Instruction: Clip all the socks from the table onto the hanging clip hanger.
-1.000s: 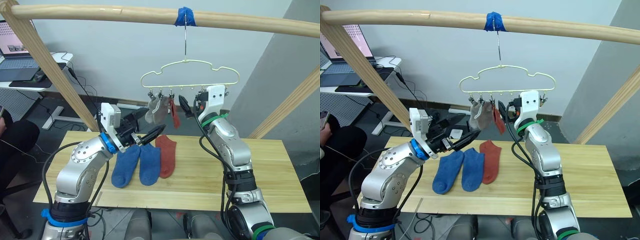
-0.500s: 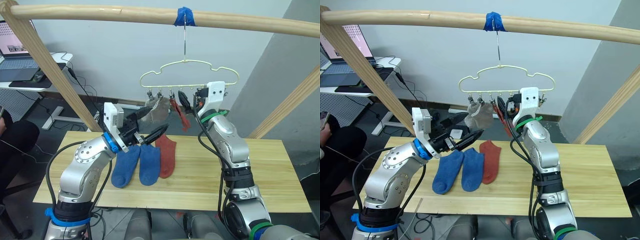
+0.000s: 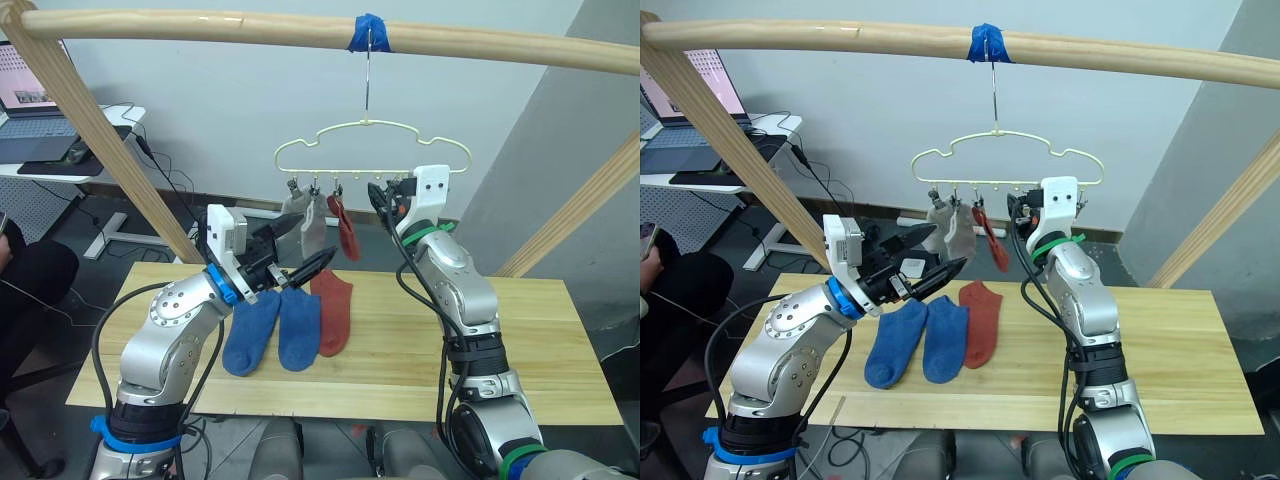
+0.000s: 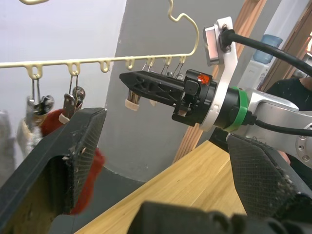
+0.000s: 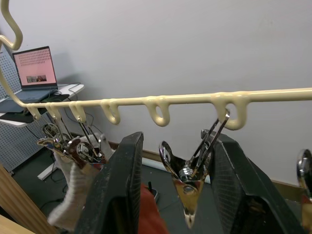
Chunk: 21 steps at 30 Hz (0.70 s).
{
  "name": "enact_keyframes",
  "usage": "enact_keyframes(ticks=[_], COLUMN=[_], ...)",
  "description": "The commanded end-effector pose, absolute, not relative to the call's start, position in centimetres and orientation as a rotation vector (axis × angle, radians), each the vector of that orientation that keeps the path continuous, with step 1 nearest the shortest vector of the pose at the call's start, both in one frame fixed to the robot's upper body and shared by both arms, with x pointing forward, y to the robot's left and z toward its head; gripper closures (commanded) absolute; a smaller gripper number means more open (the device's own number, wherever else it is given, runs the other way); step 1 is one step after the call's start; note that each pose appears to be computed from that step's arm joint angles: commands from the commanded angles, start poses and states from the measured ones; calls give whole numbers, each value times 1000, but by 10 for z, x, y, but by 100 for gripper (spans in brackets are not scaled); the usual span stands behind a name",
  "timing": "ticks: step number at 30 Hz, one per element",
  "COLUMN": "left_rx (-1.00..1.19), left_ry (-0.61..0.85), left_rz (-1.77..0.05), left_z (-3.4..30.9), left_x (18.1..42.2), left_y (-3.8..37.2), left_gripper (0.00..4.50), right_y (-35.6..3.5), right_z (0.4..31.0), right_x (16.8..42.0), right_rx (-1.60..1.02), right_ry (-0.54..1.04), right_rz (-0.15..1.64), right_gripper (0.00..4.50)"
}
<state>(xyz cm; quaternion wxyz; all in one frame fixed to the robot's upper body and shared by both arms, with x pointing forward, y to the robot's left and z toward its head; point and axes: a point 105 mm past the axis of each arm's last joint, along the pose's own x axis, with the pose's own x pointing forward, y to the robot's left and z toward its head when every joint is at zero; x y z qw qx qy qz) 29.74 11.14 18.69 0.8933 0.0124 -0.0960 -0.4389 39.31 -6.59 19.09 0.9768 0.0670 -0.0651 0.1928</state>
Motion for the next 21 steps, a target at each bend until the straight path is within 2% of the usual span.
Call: enact_keyframes(ticks=[1, 16, 19, 21], left_rx=[52, 52, 49, 47], left_ry=[-261, -261, -258, -256], left_rz=[-936, -942, -943, -945], left_z=[201, 201, 200, 199], left_x=[292, 290, 289, 289], left_y=[105, 103, 102, 102], left_gripper=[0, 0, 0, 0], right_y=[-68, -70, -72, -72], right_z=[208, 210, 210, 210], right_x=[392, 393, 393, 393], right_rx=[142, 143, 141, 138], right_ry=[-196, -203, -206, -207], right_rz=[385, 372, 365, 363], right_gripper=[254, 254, 311, 374])
